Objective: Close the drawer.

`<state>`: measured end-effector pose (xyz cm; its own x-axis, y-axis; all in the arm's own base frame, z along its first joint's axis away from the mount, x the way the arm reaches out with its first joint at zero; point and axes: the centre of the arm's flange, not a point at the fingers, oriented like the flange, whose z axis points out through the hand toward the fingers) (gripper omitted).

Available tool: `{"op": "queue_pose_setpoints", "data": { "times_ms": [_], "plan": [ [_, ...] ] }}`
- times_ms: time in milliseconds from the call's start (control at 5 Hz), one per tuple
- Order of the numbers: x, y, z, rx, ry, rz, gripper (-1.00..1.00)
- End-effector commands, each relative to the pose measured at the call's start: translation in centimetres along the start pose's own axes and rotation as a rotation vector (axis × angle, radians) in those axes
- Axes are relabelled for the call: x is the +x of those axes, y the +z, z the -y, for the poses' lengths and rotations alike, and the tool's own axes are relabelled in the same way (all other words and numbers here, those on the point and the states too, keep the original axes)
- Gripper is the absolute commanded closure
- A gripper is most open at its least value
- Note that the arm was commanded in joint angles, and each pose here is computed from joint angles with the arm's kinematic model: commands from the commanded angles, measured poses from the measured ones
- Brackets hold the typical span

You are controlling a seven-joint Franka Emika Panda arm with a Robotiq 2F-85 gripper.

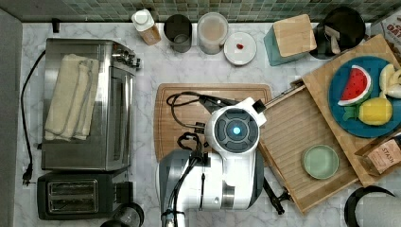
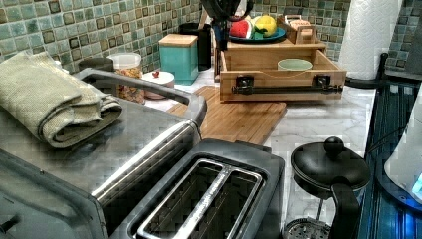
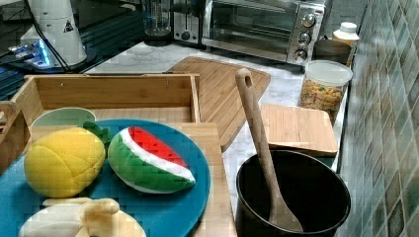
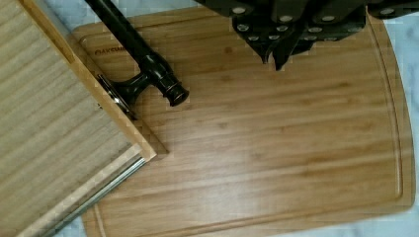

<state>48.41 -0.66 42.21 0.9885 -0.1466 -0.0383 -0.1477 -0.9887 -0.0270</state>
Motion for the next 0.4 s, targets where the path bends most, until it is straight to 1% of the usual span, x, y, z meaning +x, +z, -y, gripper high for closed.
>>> {"op": "queue_pose_setpoints", "data": {
  "times_ms": [200, 400],
  "plan": [
    [-4.4, 5.7, 1.2, -0.082, -0.402, 0.017, 1.0],
    [-5.3, 8.0, 0.1, -0.093, -0.498, 0.03, 1.0]
  ]
}}
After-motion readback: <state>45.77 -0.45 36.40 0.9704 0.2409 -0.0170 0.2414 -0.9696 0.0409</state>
